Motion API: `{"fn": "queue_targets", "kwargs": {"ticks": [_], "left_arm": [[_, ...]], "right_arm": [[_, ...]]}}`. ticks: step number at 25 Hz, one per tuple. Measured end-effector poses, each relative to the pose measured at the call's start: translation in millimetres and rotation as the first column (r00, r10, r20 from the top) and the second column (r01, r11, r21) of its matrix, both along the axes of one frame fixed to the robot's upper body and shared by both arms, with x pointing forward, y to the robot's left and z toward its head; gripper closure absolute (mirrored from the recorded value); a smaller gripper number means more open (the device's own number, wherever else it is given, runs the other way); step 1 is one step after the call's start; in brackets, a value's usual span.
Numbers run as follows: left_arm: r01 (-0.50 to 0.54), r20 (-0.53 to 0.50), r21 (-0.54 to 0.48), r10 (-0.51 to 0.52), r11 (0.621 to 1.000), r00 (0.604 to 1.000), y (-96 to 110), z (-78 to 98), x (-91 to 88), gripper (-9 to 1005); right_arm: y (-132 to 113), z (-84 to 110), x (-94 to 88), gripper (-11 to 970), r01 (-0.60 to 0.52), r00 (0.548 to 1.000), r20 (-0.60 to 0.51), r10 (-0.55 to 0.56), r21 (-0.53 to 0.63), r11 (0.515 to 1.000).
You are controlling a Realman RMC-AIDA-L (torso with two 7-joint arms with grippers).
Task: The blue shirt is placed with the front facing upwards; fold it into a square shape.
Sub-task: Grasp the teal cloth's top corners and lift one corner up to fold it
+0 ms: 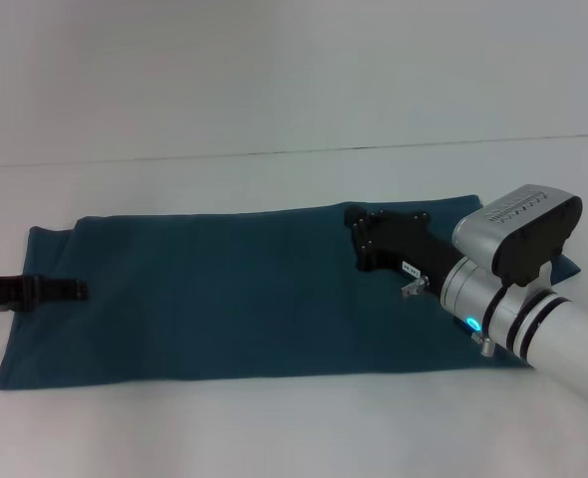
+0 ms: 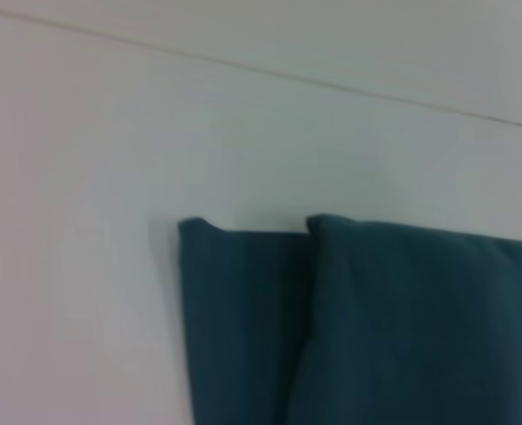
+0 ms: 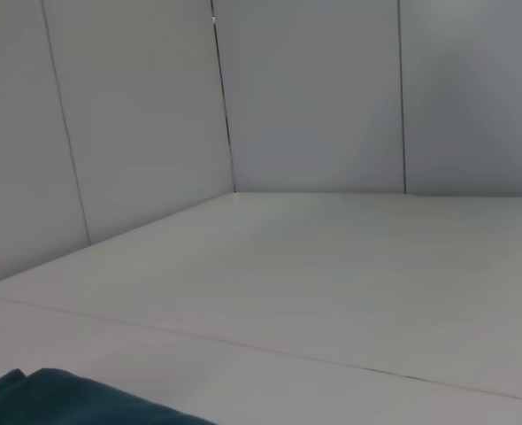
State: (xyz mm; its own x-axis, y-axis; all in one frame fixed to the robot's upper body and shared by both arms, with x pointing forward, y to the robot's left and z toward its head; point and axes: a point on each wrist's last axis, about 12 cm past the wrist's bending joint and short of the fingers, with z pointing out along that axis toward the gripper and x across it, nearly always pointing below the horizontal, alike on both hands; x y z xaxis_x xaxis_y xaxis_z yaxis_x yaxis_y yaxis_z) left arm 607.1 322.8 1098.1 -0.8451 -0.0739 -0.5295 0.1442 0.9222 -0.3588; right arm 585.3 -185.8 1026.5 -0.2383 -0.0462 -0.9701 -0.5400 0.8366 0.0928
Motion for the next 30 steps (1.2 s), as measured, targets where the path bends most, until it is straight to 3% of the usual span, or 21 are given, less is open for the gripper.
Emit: {"fn": "queue_targets", "kwargs": {"ticks": [9,17,30], "left_arm": [[-0.050,0.014,0.057,0.050,0.997,0.999,11.1,-6.2,-3.3,54],[-0.047,-0.013,0.053,0.047,0.997,0.999,7.0,-13.5,-2.2,55],[0.012,0.007,-0.004,-0.012,1.000,1.000,-5.5,0.7,1.4,58]], "right_arm": [[-1.0,-0.1,-0.1,961,0.003,1.000,-0.004,-0.003,0.006,1.000],[-1.0,-0.3,-0.2,961,0.002,1.000,-0.005,-0.002,0.005,1.000],[-1.0,-0.2,-0.4,960,0.000,1.000,-0.016,0.000,0.019,1.000]]}}
